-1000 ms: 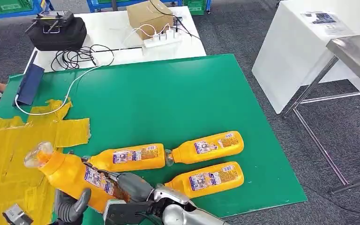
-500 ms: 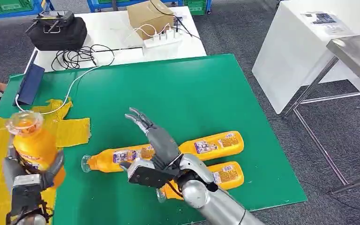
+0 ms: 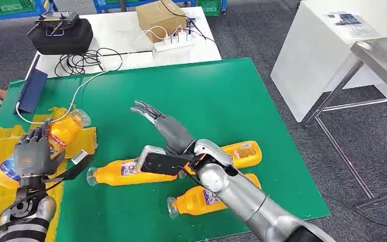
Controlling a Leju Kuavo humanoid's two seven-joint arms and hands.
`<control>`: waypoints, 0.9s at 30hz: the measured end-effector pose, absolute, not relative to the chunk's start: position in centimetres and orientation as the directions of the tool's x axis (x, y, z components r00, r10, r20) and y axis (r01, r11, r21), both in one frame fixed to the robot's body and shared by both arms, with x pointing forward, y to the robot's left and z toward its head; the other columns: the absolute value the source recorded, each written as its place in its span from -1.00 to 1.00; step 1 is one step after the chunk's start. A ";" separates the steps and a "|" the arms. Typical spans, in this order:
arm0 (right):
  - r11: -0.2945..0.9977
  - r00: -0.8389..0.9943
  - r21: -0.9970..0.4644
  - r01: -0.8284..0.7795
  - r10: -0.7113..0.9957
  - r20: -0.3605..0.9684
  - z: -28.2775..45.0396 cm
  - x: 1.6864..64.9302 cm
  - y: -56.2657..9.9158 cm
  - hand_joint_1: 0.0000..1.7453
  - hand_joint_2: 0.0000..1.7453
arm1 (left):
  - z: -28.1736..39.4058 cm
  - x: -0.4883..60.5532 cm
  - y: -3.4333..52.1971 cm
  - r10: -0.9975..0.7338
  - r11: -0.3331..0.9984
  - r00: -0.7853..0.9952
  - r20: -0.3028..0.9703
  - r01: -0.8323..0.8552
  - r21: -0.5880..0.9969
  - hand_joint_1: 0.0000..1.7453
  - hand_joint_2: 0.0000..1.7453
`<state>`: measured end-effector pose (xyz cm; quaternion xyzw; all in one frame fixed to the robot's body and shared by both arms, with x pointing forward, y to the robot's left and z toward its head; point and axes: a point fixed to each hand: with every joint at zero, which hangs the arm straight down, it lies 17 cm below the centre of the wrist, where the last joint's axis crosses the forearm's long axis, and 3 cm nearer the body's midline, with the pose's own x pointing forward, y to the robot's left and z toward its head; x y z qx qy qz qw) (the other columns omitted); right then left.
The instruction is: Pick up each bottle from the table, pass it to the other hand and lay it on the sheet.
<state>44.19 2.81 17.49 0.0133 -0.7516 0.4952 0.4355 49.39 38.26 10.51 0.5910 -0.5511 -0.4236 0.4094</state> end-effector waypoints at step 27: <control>0.135 -0.410 -0.660 -0.739 0.687 0.600 3.7 45.3 1.2 -1.00 1.00 | 1.1 51.6 38.1 -0.943 0.227 -0.177 0.283 0.281 0.933 -1.00 -1.00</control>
